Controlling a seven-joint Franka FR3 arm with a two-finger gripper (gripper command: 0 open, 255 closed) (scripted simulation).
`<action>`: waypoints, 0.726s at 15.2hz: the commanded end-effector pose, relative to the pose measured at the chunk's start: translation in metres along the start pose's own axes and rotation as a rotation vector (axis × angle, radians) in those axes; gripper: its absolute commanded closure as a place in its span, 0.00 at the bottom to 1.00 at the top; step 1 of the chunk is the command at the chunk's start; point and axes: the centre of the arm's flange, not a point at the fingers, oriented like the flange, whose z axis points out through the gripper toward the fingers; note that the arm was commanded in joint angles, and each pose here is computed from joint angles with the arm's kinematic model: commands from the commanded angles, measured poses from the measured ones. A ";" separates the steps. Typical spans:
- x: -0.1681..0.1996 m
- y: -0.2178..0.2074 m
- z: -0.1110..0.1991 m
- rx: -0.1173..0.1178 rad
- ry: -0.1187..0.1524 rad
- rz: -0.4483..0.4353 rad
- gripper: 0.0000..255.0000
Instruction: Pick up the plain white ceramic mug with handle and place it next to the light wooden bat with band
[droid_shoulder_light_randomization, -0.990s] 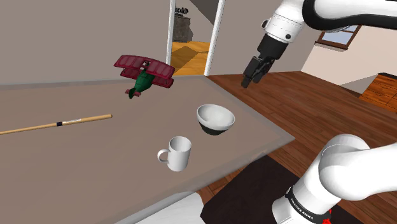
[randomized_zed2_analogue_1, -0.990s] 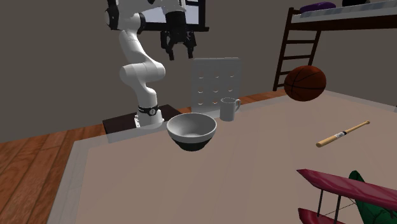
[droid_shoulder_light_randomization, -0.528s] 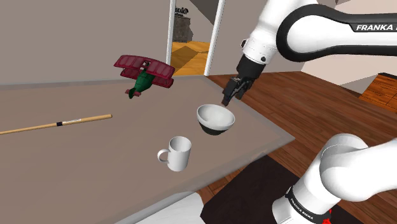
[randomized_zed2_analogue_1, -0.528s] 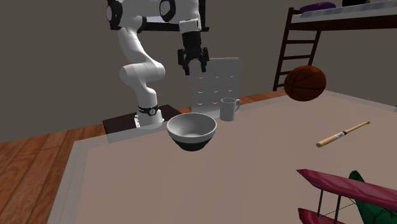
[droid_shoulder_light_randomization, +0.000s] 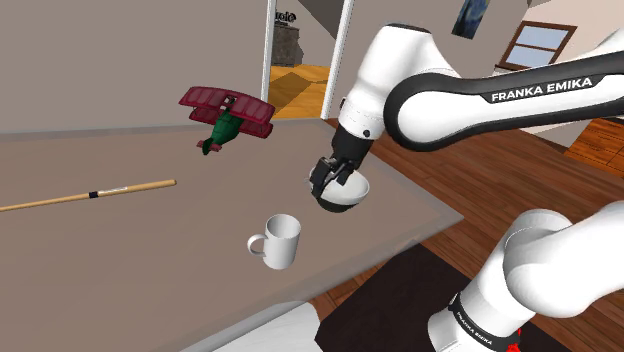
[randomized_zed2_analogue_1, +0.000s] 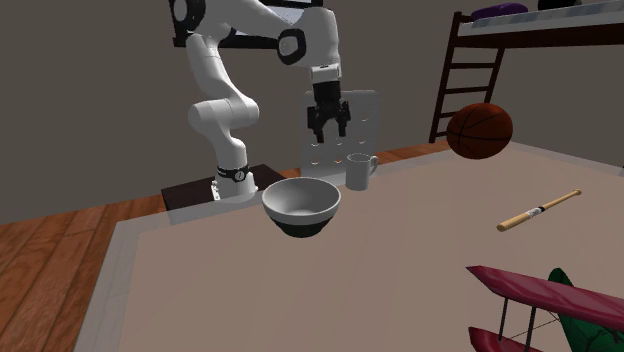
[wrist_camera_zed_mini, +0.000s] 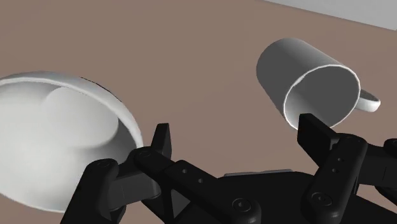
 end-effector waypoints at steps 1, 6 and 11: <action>0.003 -0.019 0.020 0.003 0.000 0.001 0.00; 0.012 -0.062 0.070 0.007 -0.003 0.001 0.00; 0.012 -0.065 0.094 0.007 -0.003 0.001 0.00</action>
